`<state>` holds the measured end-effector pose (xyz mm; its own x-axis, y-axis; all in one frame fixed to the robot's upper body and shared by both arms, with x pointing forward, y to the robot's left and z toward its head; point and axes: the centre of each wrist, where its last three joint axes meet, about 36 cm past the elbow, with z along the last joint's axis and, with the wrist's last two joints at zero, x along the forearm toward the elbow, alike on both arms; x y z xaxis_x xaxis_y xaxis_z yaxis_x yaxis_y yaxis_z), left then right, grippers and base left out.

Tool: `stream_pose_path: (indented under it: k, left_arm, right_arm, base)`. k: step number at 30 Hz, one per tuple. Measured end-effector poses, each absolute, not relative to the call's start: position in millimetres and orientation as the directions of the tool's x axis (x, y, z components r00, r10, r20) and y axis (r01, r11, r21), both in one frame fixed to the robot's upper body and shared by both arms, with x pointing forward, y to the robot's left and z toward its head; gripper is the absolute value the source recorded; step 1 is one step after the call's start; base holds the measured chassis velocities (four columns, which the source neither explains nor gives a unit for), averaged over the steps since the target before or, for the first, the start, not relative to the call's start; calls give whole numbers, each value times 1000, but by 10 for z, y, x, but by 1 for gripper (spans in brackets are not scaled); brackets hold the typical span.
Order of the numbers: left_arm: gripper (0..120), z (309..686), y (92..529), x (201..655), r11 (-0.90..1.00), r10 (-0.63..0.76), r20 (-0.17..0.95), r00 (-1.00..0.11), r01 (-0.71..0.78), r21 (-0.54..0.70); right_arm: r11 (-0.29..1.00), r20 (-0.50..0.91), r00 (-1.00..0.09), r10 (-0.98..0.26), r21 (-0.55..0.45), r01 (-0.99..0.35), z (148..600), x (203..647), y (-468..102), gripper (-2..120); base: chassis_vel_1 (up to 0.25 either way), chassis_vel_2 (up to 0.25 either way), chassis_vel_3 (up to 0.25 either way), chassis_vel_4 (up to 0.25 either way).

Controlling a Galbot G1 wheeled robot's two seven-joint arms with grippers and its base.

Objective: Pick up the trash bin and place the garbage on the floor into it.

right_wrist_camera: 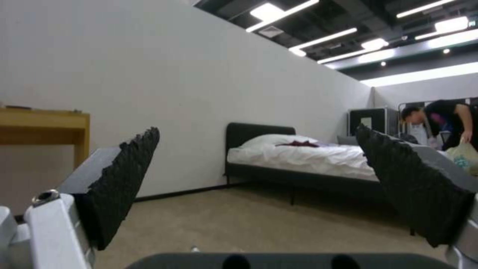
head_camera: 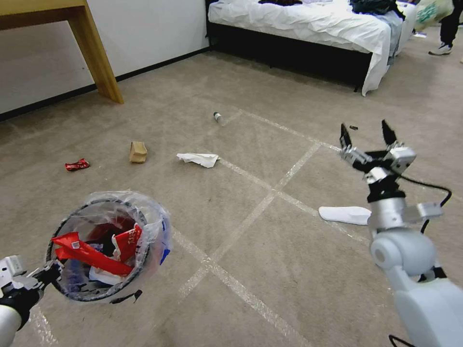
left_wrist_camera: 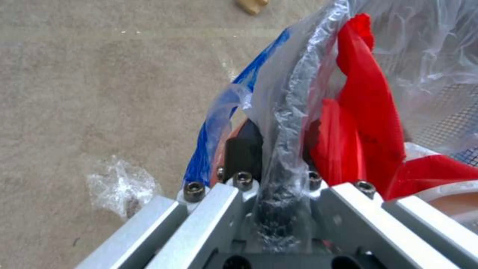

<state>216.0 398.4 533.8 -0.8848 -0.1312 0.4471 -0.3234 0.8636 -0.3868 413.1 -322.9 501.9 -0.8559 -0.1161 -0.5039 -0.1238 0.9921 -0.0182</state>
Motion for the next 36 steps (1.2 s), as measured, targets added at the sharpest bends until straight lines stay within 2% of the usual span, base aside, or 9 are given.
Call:
stream_pose_path:
  k: [4,15,36]
  left_arm:
    - [1,5311,4012,2148,860,-139,456,-879,-336,-385]
    - [1,5301,4045,2131,856,-149,461,-875,-347,-382]
    - [1,5242,4082,2124,852,-151,478,-865,-360,-381]
  right_arm:
    - [992,-485,-866,-121,-26,-124,4861,4117,-3187,100]
    - [989,-473,-870,-140,-29,-143,4793,4135,-3107,100]
    - [985,-454,-875,-170,-46,-168,4701,4124,-3018,100]
  base:
    - [0,0,0,0]
    - [-47,50,50,-43]
    - [-239,237,241,-237]
